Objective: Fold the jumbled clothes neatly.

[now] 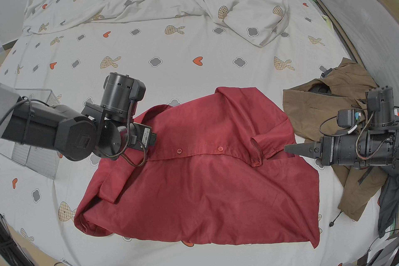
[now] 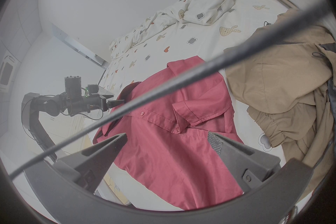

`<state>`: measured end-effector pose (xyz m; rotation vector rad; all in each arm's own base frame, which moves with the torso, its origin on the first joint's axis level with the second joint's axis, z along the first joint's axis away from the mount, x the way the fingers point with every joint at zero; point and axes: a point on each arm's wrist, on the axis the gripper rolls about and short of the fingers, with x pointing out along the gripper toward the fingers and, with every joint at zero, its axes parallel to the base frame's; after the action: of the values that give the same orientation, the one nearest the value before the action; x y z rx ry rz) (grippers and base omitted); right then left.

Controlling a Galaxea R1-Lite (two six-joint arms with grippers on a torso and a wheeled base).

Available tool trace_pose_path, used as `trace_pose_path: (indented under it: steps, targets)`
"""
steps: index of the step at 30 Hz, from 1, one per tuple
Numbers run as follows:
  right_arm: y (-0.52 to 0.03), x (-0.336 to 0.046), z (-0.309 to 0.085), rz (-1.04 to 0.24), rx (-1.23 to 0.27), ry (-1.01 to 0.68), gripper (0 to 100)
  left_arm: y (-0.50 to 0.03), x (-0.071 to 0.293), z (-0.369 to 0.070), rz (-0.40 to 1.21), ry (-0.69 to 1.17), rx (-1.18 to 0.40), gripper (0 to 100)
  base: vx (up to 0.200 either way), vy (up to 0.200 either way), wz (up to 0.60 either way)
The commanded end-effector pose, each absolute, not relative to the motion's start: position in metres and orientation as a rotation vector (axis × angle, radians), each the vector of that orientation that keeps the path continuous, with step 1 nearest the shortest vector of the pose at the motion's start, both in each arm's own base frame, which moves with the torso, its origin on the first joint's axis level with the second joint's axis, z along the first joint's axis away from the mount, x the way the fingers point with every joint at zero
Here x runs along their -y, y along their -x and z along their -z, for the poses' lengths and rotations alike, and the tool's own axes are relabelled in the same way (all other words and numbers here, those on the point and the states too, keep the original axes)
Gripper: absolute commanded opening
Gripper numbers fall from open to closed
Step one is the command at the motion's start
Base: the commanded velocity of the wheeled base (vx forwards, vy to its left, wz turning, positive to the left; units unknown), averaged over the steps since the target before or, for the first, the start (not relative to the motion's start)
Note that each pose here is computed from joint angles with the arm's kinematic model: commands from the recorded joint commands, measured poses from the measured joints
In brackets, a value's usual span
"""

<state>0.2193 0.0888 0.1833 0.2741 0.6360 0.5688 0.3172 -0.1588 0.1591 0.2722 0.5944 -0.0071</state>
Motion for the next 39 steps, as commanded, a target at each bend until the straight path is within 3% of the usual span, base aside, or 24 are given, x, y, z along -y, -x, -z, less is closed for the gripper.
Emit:
trace_pose_path:
  steps: [1,8,20,27,31,39]
  targets:
    - [-0.218,-0.088,-0.185,-0.569,-0.629,-0.275,100,-0.331,0.157,-0.151,-0.017,-0.278,-0.608,0,0.0,0.0,0.0]
    - [-0.217,-0.088,-0.186,-0.57,-0.624,-0.272,100,-0.35,0.135,-0.15,-0.08,-0.272,-0.609,0,0.0,0.0,0.0]
    - [-0.243,-0.095,-0.186,-0.56,-0.624,-0.266,100,-0.334,0.096,-0.195,-0.153,-0.188,-0.512,0,0.0,0.0,0.0]
    - [-0.315,-0.112,-0.17,-0.5,-0.619,-0.211,100,-0.326,0.088,-0.201,-0.115,-0.132,-0.509,0,0.0,0.0,0.0]
    - [-0.356,-0.121,-0.161,-0.502,-0.541,-0.208,100,-0.325,0.088,-0.201,-0.049,-0.11,-0.507,0,0.0,0.0,0.0]
    - [-0.394,-0.121,-0.152,-0.475,-0.505,-0.213,100,-0.324,0.083,-0.202,-0.038,-0.08,-0.506,0,0.0,0.0,0.0]
